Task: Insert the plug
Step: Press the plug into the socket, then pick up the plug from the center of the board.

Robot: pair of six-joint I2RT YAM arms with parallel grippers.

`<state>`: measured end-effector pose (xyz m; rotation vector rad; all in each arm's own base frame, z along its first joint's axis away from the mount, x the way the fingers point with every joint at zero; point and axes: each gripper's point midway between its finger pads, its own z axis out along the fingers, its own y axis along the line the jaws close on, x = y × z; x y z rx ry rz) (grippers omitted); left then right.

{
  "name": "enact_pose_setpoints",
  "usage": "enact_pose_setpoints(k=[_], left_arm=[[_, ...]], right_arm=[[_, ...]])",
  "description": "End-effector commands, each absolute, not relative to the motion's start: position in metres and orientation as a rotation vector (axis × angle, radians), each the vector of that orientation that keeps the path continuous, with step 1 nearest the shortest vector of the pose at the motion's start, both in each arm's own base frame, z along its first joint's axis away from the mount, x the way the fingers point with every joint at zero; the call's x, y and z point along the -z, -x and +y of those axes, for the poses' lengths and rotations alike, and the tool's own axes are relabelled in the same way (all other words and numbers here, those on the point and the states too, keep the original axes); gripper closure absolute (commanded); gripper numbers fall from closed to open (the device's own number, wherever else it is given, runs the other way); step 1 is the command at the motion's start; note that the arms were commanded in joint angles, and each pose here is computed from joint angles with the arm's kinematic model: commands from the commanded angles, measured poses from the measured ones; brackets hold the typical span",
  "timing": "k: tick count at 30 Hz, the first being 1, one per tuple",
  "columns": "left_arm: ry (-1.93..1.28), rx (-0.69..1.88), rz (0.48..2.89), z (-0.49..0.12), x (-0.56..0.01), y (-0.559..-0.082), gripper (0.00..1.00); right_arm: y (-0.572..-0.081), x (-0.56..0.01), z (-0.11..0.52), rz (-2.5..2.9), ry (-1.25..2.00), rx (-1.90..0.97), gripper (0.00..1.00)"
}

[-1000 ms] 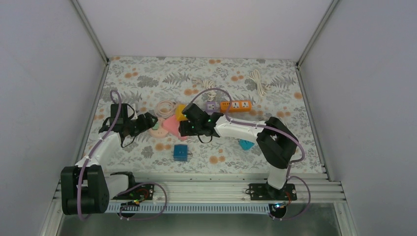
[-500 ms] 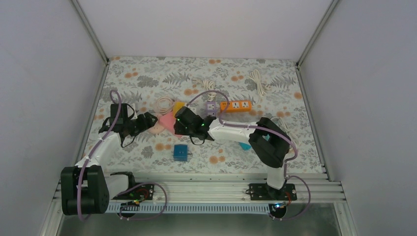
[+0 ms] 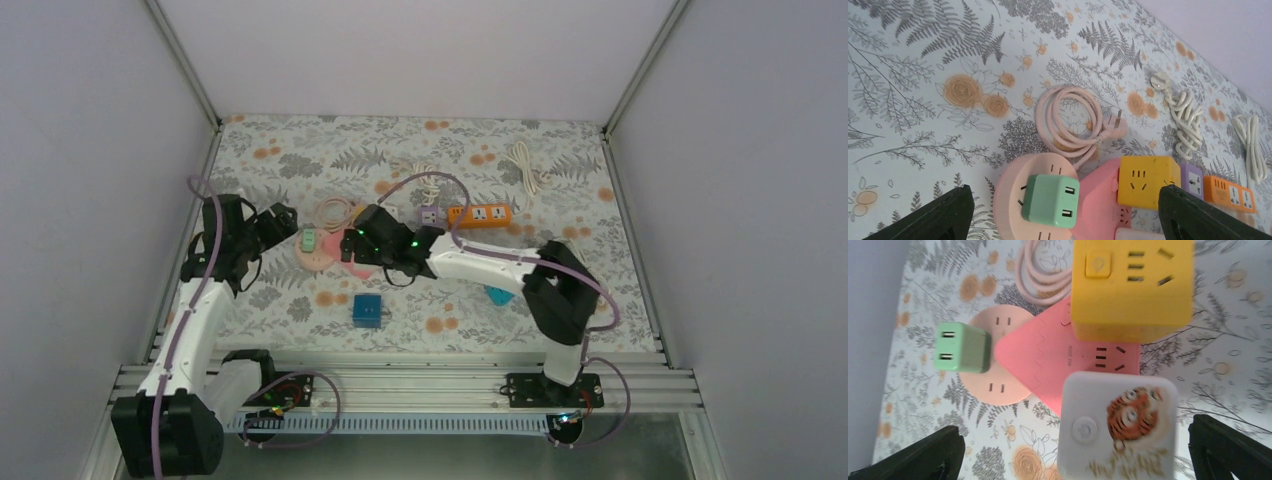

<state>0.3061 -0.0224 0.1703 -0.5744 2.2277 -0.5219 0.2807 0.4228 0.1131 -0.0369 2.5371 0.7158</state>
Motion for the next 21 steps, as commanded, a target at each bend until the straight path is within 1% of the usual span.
enact_pose_setpoints(k=[1, 5, 9, 12, 14, 17, 21], left_arm=[[0.560, 0.449, 2.217, -0.014, -0.185, -0.301, 0.08], [0.432, 0.471, 2.186, -0.023, -0.207, -0.299, 0.08], [0.331, 0.447, 2.124, -0.024, -0.234, -0.295, 0.08], [0.279, 0.412, 2.058, -0.022, -0.256, -0.290, 0.06], [0.265, 0.386, 2.018, -0.019, -0.269, -0.286, 0.01], [0.286, 0.324, 1.968, -0.009, -0.283, -0.281, 0.00], [0.287, 0.309, 1.932, -0.007, -0.293, -0.276, 0.00]], right_arm=[[-0.290, -0.161, 0.386, 2.410, -0.033, -0.723, 0.00], [-0.295, -0.182, 0.335, 2.334, -0.070, -0.657, 0.00], [-0.296, -0.186, 0.286, 2.326, -0.070, -0.516, 0.00], [-0.293, -0.181, 0.262, 2.350, -0.044, -0.432, 0.00], [-0.290, -0.176, 0.251, 2.373, -0.032, -0.388, 0.00], [-0.283, -0.167, 0.246, 2.411, -0.004, -0.383, 0.00], [-0.269, -0.163, 0.266, 2.450, 0.133, -0.502, 0.04]])
